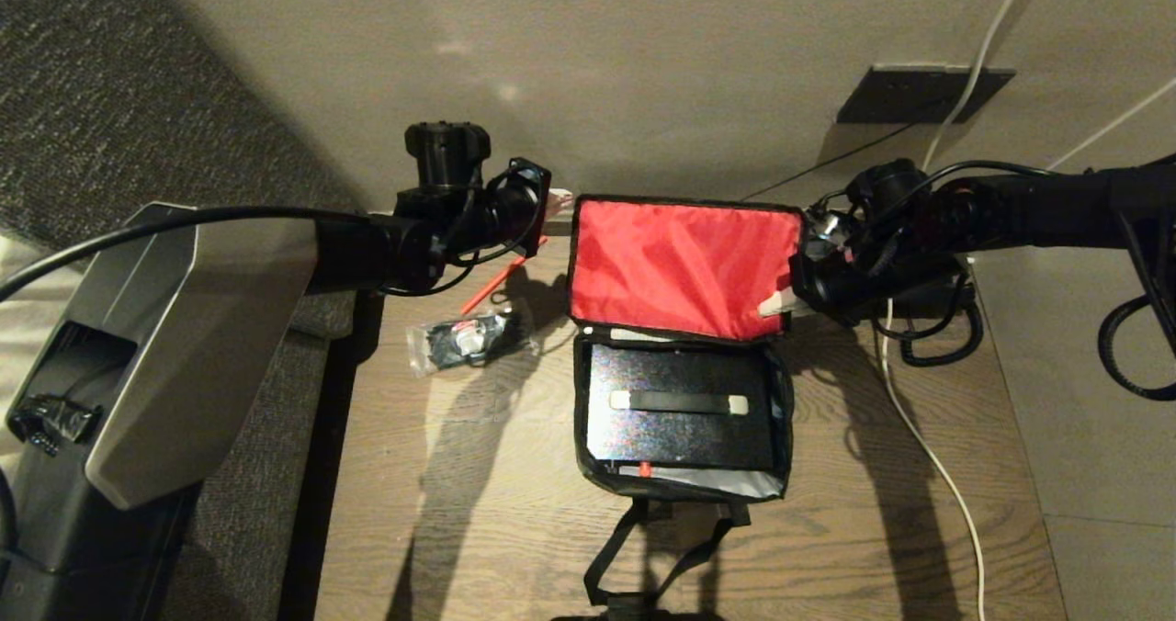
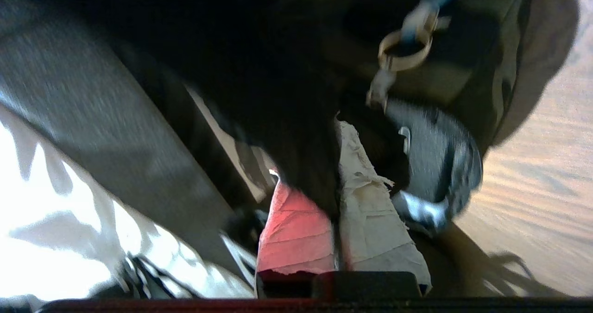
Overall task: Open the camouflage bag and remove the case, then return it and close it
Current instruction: Close the top of the storage box
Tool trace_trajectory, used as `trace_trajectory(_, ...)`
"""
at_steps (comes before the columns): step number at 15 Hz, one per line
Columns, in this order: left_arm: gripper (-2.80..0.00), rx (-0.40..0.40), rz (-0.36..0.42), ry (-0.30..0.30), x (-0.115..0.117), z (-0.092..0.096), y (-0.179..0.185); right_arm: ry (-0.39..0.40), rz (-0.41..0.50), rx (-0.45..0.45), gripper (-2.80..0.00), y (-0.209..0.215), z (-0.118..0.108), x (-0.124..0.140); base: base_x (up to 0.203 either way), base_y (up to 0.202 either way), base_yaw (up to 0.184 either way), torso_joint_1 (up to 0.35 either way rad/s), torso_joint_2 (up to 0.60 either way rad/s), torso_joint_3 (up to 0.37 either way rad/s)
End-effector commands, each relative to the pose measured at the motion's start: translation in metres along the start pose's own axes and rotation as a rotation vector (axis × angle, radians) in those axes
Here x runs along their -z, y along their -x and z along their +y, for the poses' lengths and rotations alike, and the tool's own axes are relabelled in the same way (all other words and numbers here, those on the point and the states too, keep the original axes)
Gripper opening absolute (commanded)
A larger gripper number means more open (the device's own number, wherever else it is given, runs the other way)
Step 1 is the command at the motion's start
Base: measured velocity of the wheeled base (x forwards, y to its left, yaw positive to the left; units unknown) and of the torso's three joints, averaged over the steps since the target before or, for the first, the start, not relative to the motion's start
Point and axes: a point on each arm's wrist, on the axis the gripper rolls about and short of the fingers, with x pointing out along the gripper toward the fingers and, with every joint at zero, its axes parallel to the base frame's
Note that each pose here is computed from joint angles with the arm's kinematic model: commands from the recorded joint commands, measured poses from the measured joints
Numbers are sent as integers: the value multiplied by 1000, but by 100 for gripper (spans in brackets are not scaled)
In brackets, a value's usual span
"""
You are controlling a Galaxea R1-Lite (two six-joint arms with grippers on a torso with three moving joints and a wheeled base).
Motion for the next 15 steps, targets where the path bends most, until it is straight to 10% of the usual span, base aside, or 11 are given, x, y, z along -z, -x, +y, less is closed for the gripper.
trace_trajectory(1,-280,-4,2,9,0,2,-1,37,27,-2,-280,12,6,8,0,0,0,0,0,0)
trace_trajectory(15,-280,-38,11,24,4,27,-14,189,127,4,-280,14,4,33,0,0,0,0,0,0)
